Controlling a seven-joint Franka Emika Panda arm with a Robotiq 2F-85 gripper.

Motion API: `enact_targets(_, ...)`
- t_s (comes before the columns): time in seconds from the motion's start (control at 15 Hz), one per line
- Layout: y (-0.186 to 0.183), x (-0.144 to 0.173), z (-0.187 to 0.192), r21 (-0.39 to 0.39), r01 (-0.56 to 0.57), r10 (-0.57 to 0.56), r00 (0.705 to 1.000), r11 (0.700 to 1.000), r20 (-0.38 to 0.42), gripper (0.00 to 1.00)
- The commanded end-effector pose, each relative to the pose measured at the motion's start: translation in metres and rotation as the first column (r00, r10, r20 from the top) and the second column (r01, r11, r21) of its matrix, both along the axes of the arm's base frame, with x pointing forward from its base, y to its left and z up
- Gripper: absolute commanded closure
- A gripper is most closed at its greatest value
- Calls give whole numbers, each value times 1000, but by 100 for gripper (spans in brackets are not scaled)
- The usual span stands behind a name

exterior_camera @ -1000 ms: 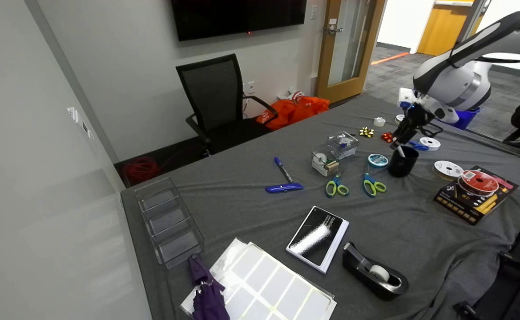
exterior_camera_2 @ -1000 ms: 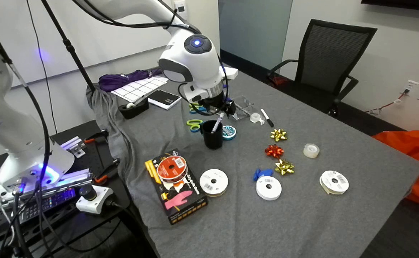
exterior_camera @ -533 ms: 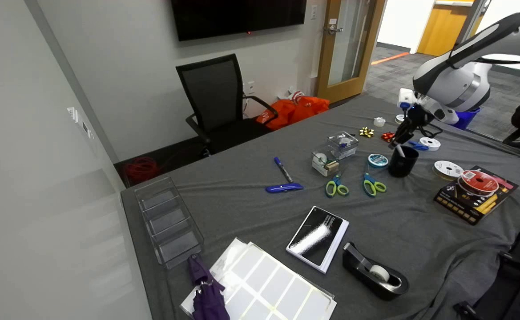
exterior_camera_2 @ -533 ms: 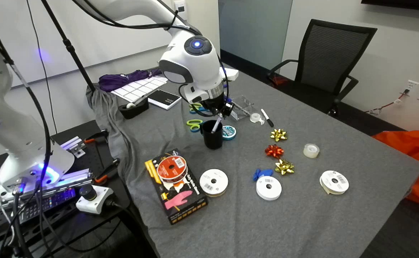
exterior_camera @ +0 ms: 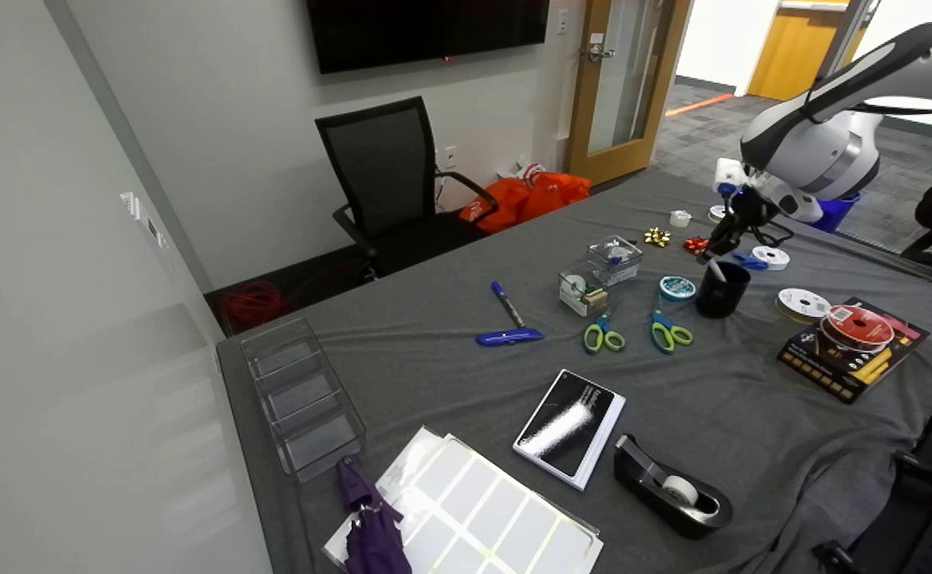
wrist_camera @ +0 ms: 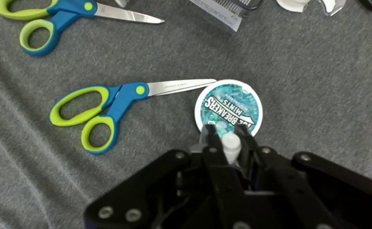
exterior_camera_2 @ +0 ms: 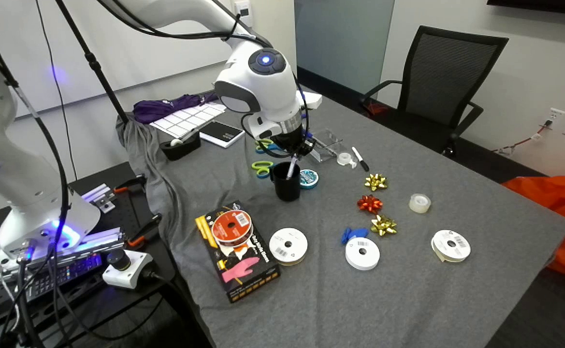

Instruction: Remove the markers from the black cup, put them inside the clear bowl on the right and move it to the front

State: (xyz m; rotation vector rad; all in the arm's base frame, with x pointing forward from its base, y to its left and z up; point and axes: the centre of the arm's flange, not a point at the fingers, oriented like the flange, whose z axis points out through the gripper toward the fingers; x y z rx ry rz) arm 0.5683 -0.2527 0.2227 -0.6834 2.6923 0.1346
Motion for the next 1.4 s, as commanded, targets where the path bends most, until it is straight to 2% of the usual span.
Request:
enact_targets(0.0,-4,-3,4,12,-9,9,1000,1000,22,96)
enact_targets(0.33,0,-3,29,50,-24,23,999,998,23,96)
enact_targets(0.87,17,21,94,169,-28,14,997,985,80,96)
enact_targets(1.13,25,47,118,231,20,-56,987,973,150,96)
enact_targets(1.33,36,66,116,281,50,-121,963,958,242,96)
